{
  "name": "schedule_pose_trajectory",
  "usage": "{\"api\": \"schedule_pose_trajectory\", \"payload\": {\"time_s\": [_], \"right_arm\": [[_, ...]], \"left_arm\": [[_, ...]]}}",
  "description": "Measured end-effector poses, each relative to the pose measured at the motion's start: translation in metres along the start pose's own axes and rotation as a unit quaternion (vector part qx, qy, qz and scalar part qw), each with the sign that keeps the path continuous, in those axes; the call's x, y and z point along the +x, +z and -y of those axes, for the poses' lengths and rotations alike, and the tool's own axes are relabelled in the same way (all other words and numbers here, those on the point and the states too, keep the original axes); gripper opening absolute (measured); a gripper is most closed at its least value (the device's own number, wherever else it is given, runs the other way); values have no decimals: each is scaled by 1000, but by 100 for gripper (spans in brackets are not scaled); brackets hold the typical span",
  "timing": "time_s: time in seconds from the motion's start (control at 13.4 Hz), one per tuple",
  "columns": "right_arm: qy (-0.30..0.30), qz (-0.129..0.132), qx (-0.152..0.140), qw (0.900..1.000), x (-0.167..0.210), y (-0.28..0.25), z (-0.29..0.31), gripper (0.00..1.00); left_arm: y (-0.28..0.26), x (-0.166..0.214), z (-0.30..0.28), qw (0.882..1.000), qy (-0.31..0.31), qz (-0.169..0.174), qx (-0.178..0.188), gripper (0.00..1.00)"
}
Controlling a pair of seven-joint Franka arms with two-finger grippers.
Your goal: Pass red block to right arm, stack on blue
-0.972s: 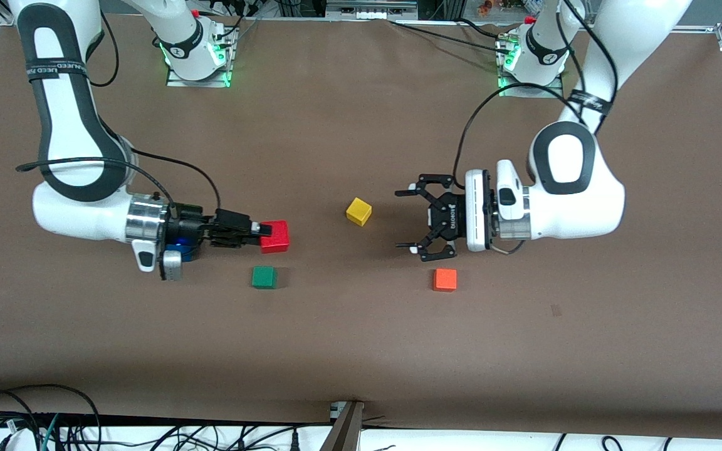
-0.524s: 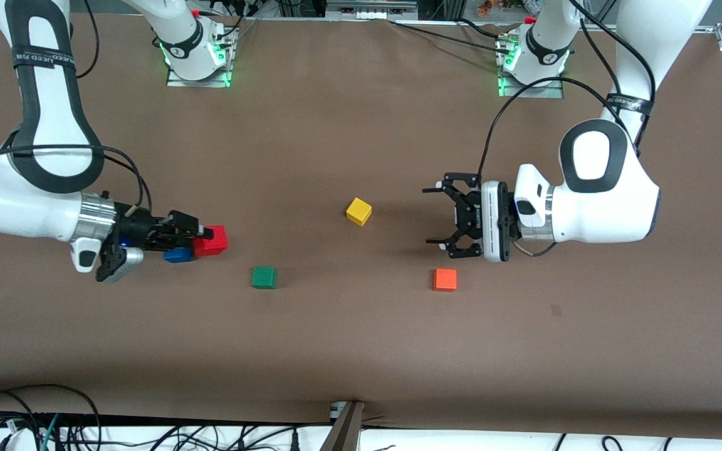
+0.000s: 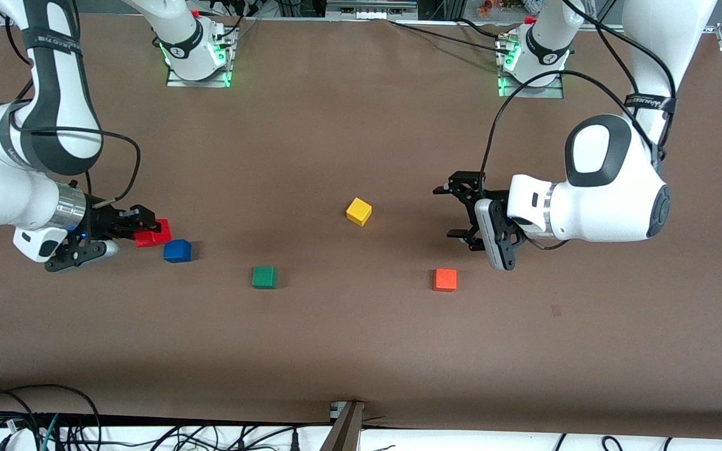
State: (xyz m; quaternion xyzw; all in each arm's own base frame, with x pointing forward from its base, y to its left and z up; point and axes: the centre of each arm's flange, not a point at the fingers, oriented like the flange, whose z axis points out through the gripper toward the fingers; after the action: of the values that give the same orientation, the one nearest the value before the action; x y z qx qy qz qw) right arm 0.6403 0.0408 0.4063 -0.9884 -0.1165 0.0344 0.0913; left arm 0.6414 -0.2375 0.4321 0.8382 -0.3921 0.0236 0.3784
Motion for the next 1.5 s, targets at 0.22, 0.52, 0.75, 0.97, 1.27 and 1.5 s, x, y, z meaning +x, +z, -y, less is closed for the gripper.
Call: {"api": "schedule_pose_trajectory", "payload": {"time_s": [0.22, 0.52, 0.75, 0.97, 1.27, 1.5], "right_arm": [[26, 2, -61, 998, 0, 6, 7, 56], [37, -28, -97, 994, -5, 49, 17, 56], [34, -65, -111, 991, -18, 90, 9, 56], [32, -78, -115, 990, -30, 119, 4, 56], [31, -73, -117, 990, -38, 132, 1, 56], [26, -80, -132, 988, -43, 142, -1, 56]], "left_arm": [[-37, -1, -13, 993, -65, 81, 63, 100], [-83, -9, -28, 970, -165, 123, 132, 100], [-126, -23, -25, 951, -229, 103, 179, 100], [-173, -43, -34, 926, -277, 89, 241, 100], [-165, -50, -87, 871, -339, 107, 339, 100], [-175, -77, -112, 837, -397, 89, 365, 100]]}}
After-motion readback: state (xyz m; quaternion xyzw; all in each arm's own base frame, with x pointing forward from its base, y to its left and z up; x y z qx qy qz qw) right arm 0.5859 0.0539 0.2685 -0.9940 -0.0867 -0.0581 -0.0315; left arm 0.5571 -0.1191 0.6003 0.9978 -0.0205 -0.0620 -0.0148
